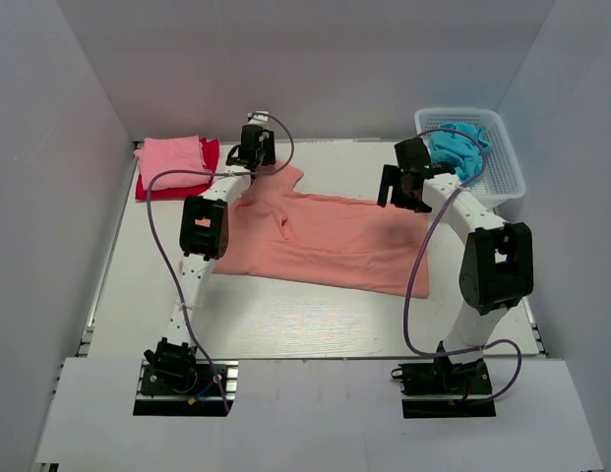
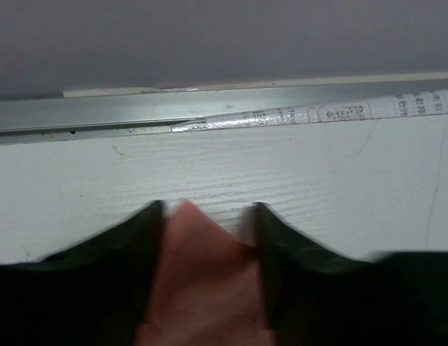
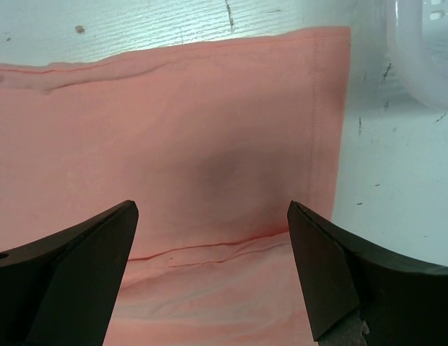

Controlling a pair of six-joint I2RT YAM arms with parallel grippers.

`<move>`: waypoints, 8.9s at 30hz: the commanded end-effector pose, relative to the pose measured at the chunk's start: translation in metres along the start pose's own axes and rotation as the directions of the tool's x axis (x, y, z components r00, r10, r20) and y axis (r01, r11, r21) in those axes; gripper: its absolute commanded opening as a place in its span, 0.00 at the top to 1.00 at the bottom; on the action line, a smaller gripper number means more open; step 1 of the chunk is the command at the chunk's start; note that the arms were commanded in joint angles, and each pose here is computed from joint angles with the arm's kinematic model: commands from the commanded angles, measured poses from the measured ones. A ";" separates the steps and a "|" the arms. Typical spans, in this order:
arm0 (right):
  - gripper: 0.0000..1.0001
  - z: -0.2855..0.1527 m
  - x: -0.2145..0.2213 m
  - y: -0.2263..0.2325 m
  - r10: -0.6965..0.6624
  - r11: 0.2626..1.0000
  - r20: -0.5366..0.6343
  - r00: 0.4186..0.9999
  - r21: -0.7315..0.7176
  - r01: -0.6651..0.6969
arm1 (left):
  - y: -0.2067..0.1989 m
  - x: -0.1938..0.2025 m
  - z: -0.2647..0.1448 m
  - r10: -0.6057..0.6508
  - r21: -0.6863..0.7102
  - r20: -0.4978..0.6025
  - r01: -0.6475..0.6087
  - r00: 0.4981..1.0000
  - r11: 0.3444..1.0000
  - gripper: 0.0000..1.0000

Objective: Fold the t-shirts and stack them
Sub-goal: Grap the side of the flattened tshirt furthest away from the robot with both arms, then fold the other side of the tshirt into a rectangle, then rotate the tshirt 90 degrees, then grab the bottom of the folded rectangular tshirt with both arms

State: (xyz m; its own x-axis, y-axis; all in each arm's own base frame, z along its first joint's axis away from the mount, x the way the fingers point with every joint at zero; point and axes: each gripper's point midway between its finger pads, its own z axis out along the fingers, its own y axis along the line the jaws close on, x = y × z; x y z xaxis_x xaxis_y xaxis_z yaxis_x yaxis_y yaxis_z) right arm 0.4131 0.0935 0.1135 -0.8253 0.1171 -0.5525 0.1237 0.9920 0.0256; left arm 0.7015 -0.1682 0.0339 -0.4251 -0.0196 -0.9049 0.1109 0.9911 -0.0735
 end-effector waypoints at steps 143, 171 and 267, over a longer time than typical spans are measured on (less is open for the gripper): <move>0.10 0.026 0.155 0.051 -0.066 0.970 -0.291 0.954 -0.244 -0.007 | 0.046 0.121 -0.244 -0.451 -0.282 -0.504 0.353 0.737 0.892 0.00; 0.10 -0.171 0.206 0.080 -0.381 0.811 -0.013 0.924 -0.484 0.328 | -0.265 -0.127 -0.135 -0.310 0.754 0.097 0.133 0.946 0.643 0.00; 1.00 -0.085 0.305 0.013 -0.067 0.949 -0.546 0.835 -0.293 -0.115 | -0.196 0.273 -0.502 0.224 0.343 -0.807 0.125 0.546 0.931 0.72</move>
State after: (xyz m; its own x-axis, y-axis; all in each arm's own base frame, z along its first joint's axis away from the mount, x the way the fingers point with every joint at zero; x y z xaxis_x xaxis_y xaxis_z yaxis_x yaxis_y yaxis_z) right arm 0.1238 0.1433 0.0140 -0.9974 0.0670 -0.0250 0.0564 0.9524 0.2995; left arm 0.1247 -0.3186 0.0181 -0.9307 0.2918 -0.2207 0.3585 0.8479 -0.3906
